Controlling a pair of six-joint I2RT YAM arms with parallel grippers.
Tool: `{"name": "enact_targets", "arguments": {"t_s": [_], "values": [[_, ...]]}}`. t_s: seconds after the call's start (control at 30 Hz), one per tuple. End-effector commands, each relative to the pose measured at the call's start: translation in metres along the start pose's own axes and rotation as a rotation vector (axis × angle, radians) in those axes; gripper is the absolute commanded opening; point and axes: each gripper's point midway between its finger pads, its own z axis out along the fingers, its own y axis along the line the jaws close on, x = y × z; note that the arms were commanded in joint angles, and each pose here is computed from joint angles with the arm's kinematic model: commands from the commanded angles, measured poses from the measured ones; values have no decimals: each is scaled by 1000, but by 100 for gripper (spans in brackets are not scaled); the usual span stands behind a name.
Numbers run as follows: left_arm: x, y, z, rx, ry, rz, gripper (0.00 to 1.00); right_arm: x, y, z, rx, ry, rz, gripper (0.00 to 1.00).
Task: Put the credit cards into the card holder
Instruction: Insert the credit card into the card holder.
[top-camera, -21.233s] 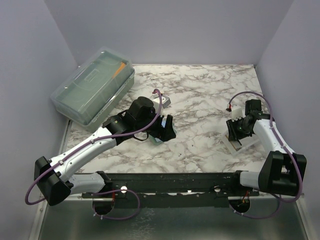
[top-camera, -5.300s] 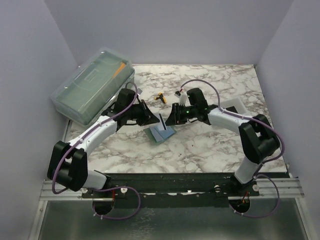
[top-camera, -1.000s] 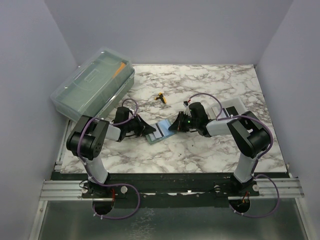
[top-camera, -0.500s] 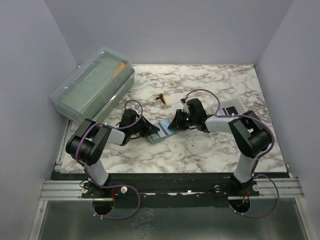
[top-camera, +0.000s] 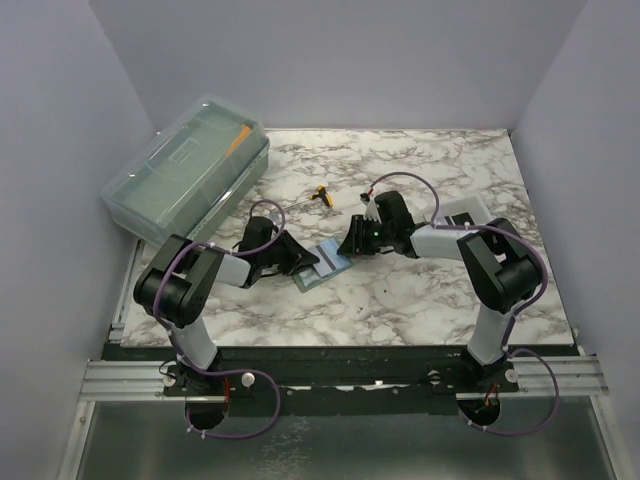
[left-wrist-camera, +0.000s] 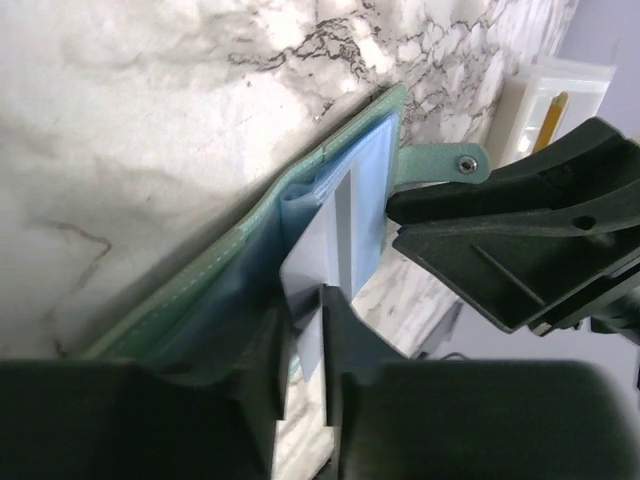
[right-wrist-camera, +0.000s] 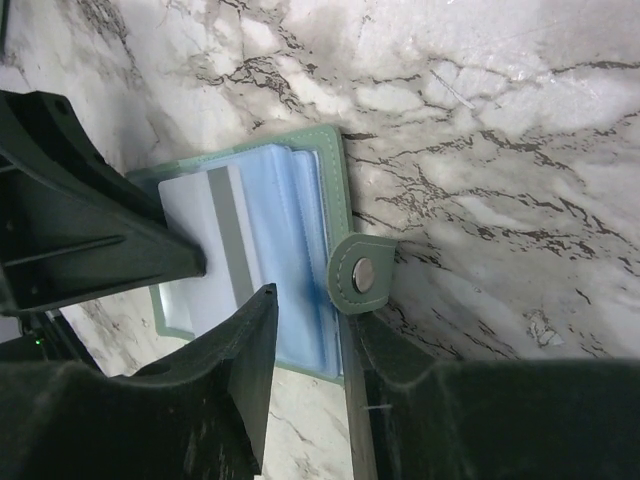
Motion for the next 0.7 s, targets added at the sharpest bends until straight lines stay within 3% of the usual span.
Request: {"name": "enact_targets", "arguments": {"t_s": [0.0, 0.07, 0.2, 0.33, 0.5, 0.67], "values": [[6, 30, -13, -175, 10, -22, 33, 14, -28, 5, 96, 53, -24, 36], [5, 30, -17, -197, 4, -19, 40, 16, -27, 6, 87, 60, -21, 35], [6, 30, -22, -219, 3, -24, 43, 22, -26, 11, 57, 80, -11, 34], [5, 33, -21, -236, 2, -35, 33, 26, -24, 13, 34, 88, 5, 30], [0, 21, -5, -219, 21, -16, 11, 32, -23, 16, 18, 104, 23, 25], [4, -2, 12, -196, 23, 43, 6, 39, -17, 16, -22, 112, 46, 20]]}}
